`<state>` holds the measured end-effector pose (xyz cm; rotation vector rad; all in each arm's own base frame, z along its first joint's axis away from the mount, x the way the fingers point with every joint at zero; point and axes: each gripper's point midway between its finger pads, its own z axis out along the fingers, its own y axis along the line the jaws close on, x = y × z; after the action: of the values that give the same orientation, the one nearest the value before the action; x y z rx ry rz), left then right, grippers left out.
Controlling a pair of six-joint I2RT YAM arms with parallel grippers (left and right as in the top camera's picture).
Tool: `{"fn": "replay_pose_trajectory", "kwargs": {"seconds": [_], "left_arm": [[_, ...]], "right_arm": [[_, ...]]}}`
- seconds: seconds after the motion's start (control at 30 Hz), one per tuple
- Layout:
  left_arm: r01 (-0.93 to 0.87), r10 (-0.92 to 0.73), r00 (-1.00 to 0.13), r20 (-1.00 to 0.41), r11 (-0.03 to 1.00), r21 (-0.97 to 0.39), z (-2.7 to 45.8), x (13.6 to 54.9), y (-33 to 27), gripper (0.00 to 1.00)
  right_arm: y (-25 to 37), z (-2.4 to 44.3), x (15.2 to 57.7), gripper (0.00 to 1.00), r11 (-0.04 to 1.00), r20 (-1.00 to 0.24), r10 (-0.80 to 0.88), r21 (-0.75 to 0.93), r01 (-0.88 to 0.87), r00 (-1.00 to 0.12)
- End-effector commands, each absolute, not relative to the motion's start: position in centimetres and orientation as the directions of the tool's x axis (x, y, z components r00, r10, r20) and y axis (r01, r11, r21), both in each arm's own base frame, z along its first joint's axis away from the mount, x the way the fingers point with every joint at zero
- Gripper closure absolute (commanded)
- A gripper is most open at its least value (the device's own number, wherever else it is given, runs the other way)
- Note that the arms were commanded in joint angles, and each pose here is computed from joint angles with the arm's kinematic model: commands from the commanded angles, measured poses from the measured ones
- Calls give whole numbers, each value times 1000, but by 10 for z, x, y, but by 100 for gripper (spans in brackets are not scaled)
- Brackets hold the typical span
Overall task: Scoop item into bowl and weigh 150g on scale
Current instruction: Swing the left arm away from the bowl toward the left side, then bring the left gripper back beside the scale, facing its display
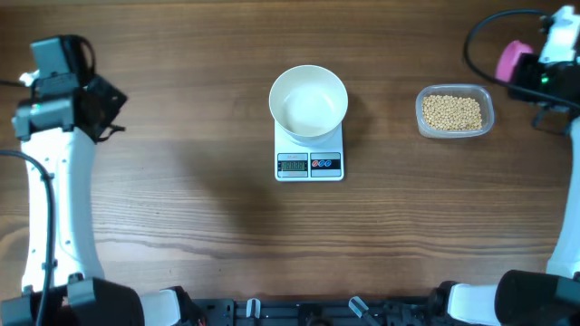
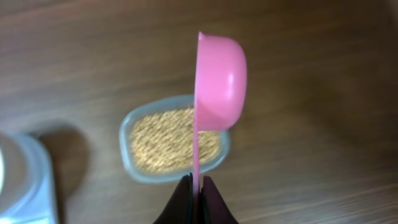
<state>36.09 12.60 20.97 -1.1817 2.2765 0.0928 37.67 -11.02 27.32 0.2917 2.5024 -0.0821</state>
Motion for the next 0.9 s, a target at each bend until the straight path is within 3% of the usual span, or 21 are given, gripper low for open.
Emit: {"fn": "replay_pose_trajectory", "kwargs": {"seconds": [0.0, 0.17, 0.4, 0.53, 0.87], "left_arm": [[-836, -761, -399, -511, 531, -139, 197, 349, 161, 96], [-882, -798, -339, -498, 453, -127, 188, 337, 194, 96], [-928, -837, -264, -479, 356, -111, 169, 324, 233, 96], [-918, -847, -246, -470, 359, -166, 164, 336, 238, 96], [-897, -820, -181, -543, 364, -252, 178, 362, 253, 96]], "right_arm": [[-129, 269, 378, 96, 972, -591, 187, -3, 234, -785], [-137, 270, 376, 96, 949, -593, 275, 42, 312, -757], [-126, 271, 380, 96, 857, -551, 508, 245, 454, -661], [-117, 275, 385, 96, 746, -486, 665, 392, 538, -568], [-94, 276, 391, 96, 699, -425, 714, 467, 541, -556]]}}
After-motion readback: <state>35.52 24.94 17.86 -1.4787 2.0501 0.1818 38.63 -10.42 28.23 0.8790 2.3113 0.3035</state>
